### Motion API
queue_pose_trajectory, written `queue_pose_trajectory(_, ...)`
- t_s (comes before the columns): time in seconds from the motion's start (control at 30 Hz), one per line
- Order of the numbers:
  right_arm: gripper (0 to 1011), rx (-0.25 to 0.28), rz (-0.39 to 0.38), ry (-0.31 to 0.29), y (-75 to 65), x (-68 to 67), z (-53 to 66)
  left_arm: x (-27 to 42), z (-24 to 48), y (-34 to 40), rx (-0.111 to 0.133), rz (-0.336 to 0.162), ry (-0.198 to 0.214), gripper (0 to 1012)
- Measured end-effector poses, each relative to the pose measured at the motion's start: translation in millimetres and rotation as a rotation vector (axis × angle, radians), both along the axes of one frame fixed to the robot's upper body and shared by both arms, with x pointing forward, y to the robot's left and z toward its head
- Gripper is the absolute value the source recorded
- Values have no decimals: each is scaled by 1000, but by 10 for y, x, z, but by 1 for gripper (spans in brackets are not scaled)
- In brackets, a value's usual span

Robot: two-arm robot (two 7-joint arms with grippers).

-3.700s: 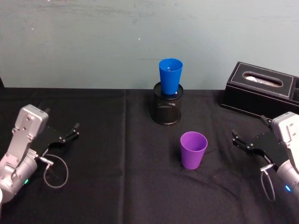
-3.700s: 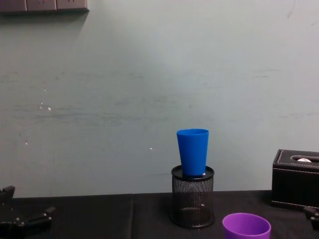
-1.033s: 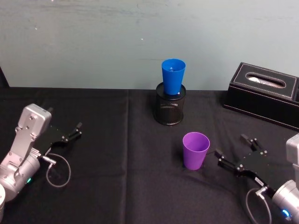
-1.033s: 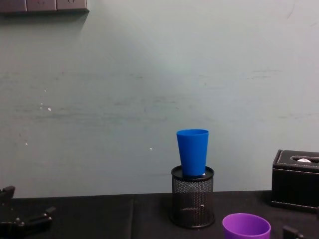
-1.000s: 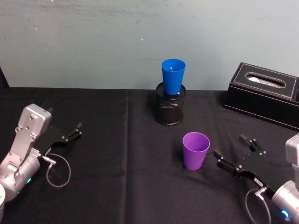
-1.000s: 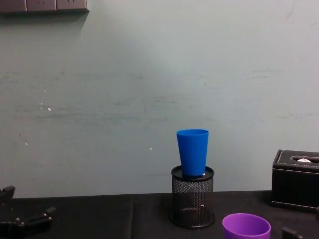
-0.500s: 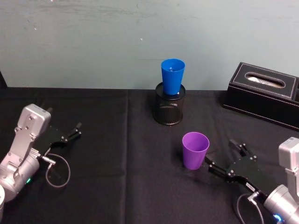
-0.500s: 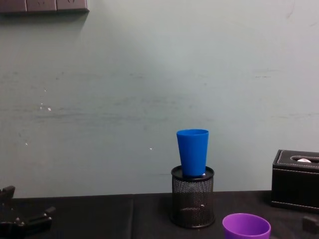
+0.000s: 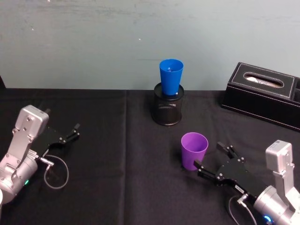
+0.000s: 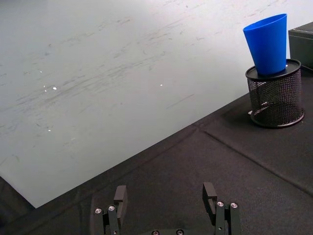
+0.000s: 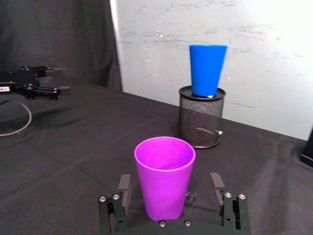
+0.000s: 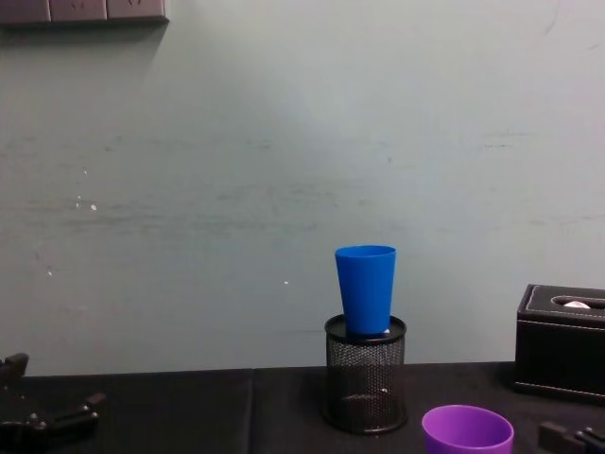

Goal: Pick up one cup with a gripper and tap it against the other cup.

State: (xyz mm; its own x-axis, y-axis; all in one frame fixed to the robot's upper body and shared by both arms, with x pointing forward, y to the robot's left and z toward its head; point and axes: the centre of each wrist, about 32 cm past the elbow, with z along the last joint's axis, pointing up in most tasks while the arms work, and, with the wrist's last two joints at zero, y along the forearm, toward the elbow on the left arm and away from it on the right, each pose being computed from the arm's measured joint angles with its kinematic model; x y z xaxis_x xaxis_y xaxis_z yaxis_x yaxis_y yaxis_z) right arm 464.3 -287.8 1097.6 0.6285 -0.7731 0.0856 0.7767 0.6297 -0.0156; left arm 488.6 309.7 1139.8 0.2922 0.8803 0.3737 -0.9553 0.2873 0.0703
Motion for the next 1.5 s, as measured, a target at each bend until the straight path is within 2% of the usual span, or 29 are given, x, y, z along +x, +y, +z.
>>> queue_pose_trajectory(0.63,1003,-16,33,-17,105,257,-32,0,0,0,0,0,0,1011)
queue_pose_trajectory(0.83,1003,-20,43,-15,130,302,-59,0,0,0,0,0,0,1011)
queue_pose_trajectory(1.07,1003,-1,50,-22,160,383,-107,0,0,0,0,0,0,1011)
queue_pose_trajectory(1.5,1003,0,62,-32,201,454,-120,0,0,0,0,0,0,1011)
